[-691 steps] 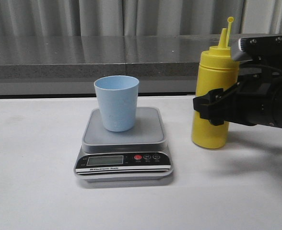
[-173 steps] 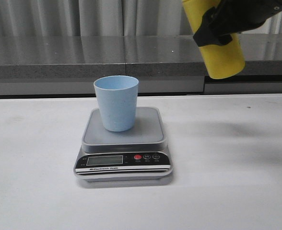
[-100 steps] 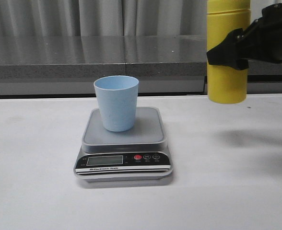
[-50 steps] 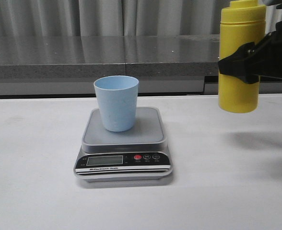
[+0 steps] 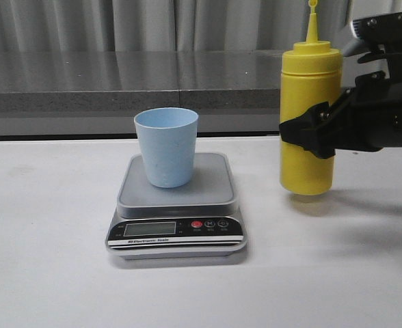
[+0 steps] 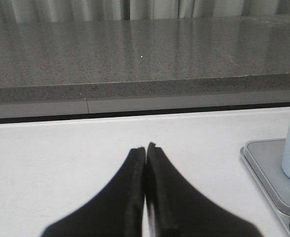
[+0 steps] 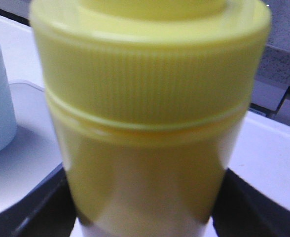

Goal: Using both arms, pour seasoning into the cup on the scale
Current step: 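Lower the upright yellow bottle onto the table beside the scale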

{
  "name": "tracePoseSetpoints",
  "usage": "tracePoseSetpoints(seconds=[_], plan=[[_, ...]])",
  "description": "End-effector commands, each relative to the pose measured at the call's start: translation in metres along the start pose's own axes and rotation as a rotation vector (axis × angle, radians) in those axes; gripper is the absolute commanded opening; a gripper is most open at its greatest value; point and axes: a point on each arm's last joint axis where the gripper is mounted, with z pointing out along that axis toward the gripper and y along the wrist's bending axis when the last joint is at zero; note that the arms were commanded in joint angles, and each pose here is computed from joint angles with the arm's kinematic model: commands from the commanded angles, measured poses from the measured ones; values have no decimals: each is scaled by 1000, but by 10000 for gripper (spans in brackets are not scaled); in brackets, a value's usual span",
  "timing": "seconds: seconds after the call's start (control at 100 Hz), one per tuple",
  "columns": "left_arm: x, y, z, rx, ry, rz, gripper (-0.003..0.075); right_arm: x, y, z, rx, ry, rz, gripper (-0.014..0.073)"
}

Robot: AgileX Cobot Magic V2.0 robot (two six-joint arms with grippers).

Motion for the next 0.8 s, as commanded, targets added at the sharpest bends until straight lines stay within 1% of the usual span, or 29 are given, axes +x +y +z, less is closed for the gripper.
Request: tracePoseSetpoints(seconds=[0.0,0.11,0.24,0.54,0.79], plan=[[-16,-1,-1,3,-106,-12,-18,-24,1,1,-24,-179,-22,172],[-16,-1,-1,3,-106,-12,-18,-18,2,4,-35,-192,-11,172],[-16,-1,-1,3,-106,-12,-18,-9,1,8,-38,-167,-6,172],[-16,-1,-1,3,-106,-12,-18,5,1,14,-49,-151,2,172],[-16,-1,-1,3,-106,-12,-18,9,1,16,-50,-141,6,172]])
